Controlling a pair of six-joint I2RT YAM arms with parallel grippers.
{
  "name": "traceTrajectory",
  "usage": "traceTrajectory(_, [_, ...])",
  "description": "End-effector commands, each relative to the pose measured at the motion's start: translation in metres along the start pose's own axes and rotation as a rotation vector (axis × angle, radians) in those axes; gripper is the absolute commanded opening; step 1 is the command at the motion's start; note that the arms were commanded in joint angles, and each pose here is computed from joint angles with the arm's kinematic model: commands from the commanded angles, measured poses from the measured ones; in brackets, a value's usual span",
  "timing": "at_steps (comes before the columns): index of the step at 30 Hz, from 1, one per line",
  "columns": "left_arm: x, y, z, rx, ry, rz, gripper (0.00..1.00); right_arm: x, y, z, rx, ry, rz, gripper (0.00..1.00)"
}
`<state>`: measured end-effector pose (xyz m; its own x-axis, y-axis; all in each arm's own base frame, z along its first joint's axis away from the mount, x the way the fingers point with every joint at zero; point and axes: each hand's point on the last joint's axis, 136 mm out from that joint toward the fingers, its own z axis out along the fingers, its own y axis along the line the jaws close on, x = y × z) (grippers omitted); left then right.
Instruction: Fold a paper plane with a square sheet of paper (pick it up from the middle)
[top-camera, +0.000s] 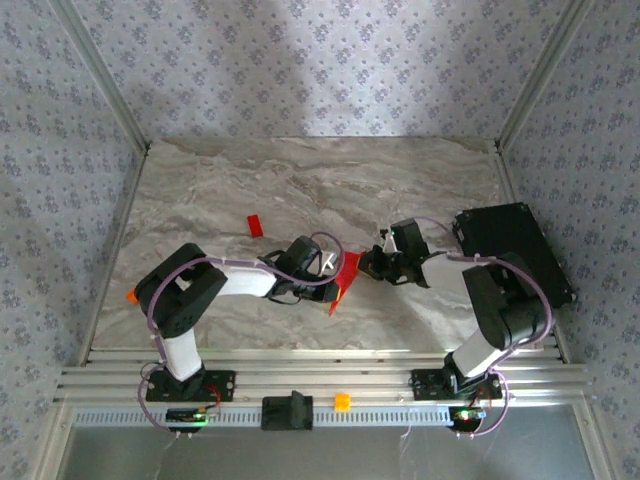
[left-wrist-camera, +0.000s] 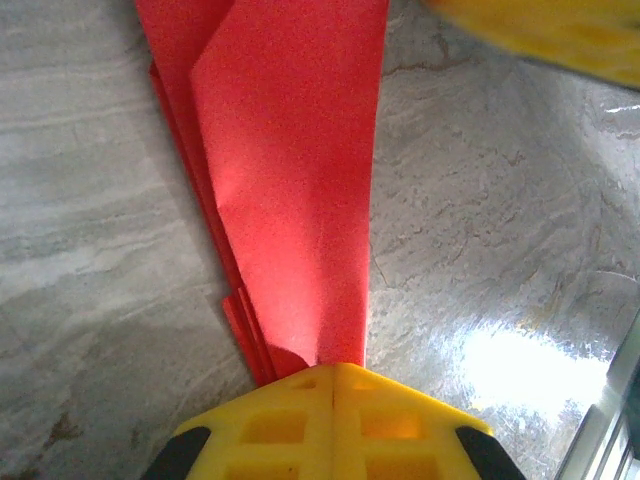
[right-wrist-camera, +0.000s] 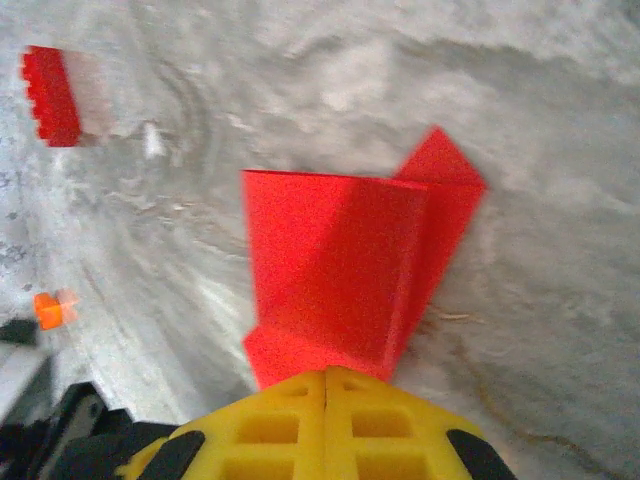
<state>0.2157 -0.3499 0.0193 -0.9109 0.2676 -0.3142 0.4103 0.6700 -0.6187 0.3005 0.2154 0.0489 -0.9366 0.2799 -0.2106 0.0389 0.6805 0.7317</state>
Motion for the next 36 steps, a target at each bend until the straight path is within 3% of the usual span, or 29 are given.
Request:
traceTrajectory(1, [0.060, 0.048, 0.005, -0.153, 0.187, -0.085, 0.00, -0.001, 0.019, -0.010, -0.007, -0.016, -0.086, 0.06])
traceTrajectory(14, [0.077, 0.045, -0.009, -0.112, 0.302, 0.046, 0.00, 0.028, 0.005, 0.002, 0.016, 0.059, -0.106, 0.05])
traceTrajectory(22, [0.084, 0.047, -0.006, -0.095, 0.335, 0.037, 0.00, 0.043, 0.002, 0.012, -0.017, 0.115, -0.110, 0.05])
traceTrajectory(36, [0.094, 0.057, -0.001, -0.114, 0.375, 0.017, 0.00, 0.006, -0.050, 0.011, 0.053, 0.069, -0.014, 0.04])
